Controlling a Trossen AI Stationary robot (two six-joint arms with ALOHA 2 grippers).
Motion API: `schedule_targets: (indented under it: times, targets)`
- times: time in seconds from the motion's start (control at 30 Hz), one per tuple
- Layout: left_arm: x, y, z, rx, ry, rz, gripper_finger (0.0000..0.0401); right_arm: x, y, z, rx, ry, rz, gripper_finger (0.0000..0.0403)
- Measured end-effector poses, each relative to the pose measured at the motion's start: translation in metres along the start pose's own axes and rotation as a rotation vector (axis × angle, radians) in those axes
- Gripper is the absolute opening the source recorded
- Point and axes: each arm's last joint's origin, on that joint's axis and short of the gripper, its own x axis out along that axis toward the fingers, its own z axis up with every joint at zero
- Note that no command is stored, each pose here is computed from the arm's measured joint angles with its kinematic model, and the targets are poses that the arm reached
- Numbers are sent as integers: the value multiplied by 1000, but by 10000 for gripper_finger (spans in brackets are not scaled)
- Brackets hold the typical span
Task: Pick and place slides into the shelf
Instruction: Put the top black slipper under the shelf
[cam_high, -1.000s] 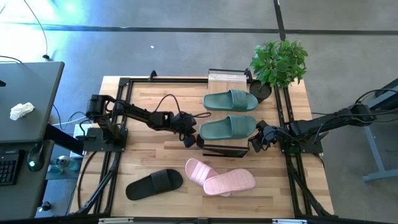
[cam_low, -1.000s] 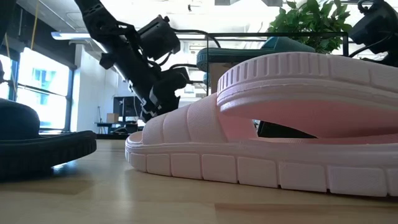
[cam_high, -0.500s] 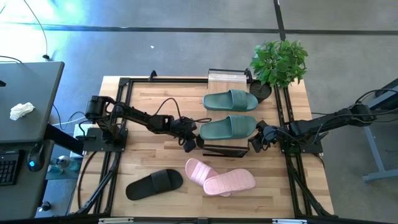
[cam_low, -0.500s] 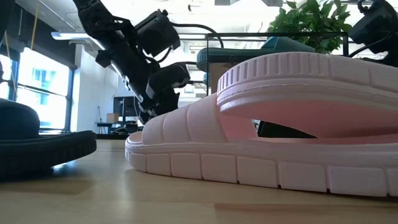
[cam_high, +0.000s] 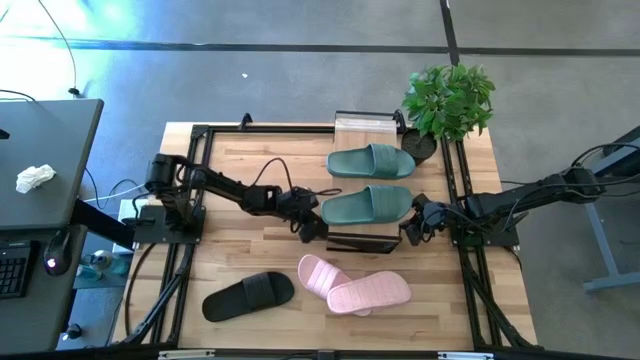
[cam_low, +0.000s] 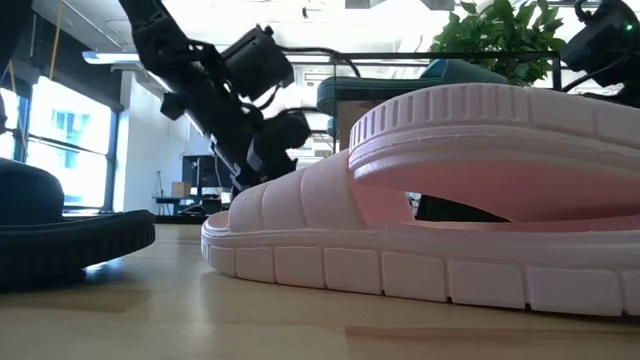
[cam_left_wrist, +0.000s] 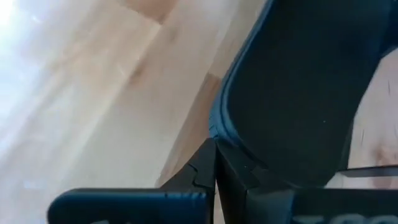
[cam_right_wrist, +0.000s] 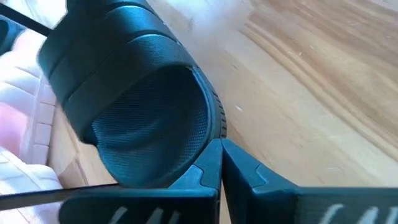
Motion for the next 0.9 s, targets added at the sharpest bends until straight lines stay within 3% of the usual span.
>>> schedule_targets:
  times: [0.9]
  targets:
    - [3,-4,-4,-11,47,-100,0,0,-1,1,3,-32,-24,0]
